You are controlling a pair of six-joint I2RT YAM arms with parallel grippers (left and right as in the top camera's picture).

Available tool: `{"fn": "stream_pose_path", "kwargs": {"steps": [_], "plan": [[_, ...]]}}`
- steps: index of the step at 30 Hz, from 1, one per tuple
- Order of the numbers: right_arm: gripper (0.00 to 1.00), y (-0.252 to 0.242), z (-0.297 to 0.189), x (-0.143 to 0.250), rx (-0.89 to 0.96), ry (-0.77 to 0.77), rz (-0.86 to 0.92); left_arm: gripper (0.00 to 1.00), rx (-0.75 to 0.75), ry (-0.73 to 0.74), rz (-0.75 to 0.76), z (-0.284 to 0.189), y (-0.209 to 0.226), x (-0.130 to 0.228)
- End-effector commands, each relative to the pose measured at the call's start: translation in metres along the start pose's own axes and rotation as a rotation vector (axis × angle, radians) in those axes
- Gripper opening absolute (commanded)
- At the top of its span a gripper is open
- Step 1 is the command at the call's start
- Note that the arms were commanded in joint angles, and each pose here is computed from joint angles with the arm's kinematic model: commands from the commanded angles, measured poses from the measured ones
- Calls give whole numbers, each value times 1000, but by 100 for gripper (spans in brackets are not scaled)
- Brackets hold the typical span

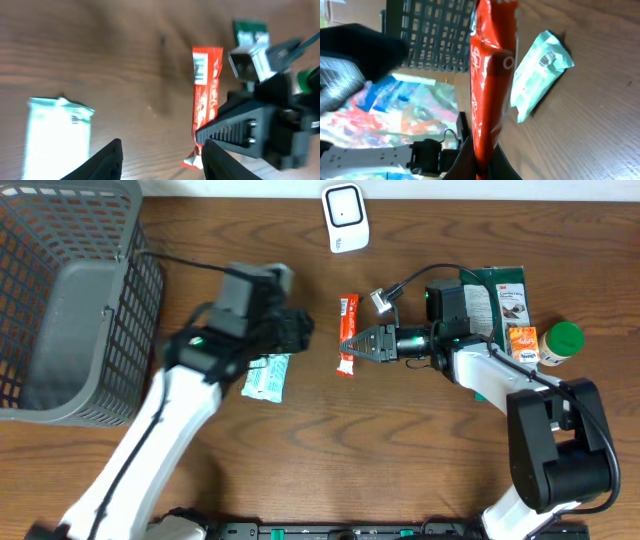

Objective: Scan the item barcode
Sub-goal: 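Lift the red stick up to the scanner with the right gripper, then hold the red stick in front of the scanner window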

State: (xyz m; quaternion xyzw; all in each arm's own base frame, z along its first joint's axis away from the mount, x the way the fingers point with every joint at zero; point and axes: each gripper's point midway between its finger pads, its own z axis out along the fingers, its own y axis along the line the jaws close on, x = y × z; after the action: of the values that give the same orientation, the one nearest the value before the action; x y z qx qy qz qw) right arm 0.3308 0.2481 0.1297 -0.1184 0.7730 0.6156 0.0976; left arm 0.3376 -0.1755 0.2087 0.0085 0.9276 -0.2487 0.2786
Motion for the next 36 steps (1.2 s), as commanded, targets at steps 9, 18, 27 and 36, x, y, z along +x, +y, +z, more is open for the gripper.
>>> {"fn": "stream_pose_path", "kwargs": {"steps": [9,18,27,36], "plan": [[1,25,-6,-13,301,52,-180,52,-123,-142,-167,-65,65,-32],[1,59,-47,-21,814,298,-523,52,-215,-152,-297,-90,110,-34],[1,100,-59,-40,948,447,-957,58,-269,-149,-278,-112,127,-41],[1,112,-71,-87,1228,404,-1185,72,-304,-157,-251,-114,133,-43]]}}
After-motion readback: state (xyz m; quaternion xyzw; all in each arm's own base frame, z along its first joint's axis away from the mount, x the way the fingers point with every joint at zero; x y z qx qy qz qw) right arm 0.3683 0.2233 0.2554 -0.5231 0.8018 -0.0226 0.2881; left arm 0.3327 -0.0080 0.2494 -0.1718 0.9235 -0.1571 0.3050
